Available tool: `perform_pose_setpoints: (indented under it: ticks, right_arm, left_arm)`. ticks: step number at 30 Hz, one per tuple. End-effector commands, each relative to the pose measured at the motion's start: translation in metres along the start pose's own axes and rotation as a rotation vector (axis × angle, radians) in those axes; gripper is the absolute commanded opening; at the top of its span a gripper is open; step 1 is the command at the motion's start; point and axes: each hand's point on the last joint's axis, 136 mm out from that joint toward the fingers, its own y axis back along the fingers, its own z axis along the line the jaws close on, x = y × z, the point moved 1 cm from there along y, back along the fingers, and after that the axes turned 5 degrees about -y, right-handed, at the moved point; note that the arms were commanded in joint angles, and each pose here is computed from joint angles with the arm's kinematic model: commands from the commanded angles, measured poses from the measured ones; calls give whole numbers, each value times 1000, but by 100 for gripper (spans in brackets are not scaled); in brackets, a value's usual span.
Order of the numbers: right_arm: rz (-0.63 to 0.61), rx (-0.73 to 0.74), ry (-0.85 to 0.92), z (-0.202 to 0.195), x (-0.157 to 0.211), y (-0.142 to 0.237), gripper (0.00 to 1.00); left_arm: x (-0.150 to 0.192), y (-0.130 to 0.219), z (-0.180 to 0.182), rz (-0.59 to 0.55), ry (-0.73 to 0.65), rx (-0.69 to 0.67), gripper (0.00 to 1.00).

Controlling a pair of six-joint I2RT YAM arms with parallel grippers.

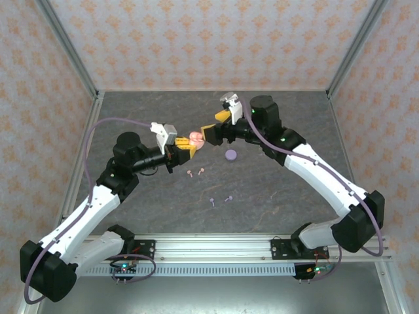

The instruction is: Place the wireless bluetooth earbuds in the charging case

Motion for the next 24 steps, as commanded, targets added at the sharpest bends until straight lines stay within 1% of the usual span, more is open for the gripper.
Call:
perform_pose_setpoints:
  ticks: [1,5,10,14,17,24]
  right_arm:
    - [-56,134,-49,-14,-13,22,84]
    - [20,235,-137,-35,15,20,82]
    - [155,241,-284,-48,61,-1,73]
    - [272,259,-431,-58,97,-27,63]
    - [391,276,-454,-54,125,-50,59]
    - [608,306,-464,-37,178,-104,49]
  left_arm:
    - [-1,8,4,-5,-42,-70,19]
    - [-3,18,2,-26,-67,-101,19]
    - [-19,35,-10,-104,-124,-107,19]
    - [-32,48,-21,-159,-166,-103,19]
    - [-41,55,-27,-195,-187,-103,18]
    - [-55,62,-37,-242,-207,-79,17]
